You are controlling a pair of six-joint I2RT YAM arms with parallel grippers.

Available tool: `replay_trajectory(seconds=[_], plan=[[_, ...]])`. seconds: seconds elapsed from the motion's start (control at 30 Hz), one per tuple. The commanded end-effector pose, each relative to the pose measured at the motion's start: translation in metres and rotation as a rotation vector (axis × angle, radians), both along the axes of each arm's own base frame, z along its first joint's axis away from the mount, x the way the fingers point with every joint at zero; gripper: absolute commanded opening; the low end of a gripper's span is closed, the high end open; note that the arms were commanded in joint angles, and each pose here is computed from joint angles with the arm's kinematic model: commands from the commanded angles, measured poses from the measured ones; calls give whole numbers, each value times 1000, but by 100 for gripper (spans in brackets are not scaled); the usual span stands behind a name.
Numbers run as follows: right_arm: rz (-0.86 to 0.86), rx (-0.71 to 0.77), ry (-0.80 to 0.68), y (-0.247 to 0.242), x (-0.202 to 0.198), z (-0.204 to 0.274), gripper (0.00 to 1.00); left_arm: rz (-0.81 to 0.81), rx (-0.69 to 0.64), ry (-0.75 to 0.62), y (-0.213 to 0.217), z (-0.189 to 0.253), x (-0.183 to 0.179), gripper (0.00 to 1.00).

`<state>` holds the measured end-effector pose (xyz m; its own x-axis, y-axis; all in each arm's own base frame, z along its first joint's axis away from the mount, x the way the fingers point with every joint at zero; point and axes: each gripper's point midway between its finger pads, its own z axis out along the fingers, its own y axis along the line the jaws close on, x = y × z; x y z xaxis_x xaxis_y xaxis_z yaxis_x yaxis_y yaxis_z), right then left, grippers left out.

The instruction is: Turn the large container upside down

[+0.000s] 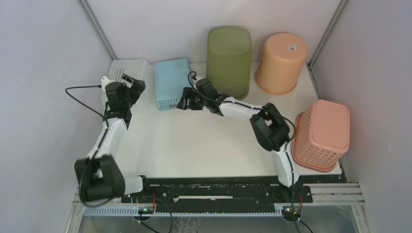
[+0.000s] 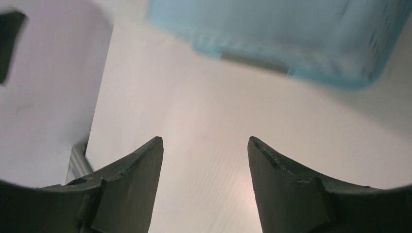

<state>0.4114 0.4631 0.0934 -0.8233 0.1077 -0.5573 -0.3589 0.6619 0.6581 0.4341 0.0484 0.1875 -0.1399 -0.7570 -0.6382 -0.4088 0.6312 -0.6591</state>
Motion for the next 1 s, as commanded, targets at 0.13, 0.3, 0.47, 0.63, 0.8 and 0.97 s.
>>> replay_trajectory(seconds=[0.13, 0.3, 0.47, 0.63, 0.8, 0.97], plan=[[-13, -65, -277, -80, -78, 116, 76, -153, 215, -230, -61, 104, -90, 100], [-94, -154, -249, -152, -114, 81, 78, -197, 240, -176, -72, 67, -122, 100], [-286, -241, -271, -234, -136, 59, 79, -286, 326, -141, -99, 32, -135, 100], [-518, -303, -352, -309, -139, 71, 84, -363, 442, -149, -125, 16, -136, 100], [-583, -282, -388, -339, -141, 77, 91, -365, 475, -200, -126, -1, -140, 100], [-560, -284, -413, -338, -137, 80, 91, -355, 491, -274, -124, 8, -144, 100]])
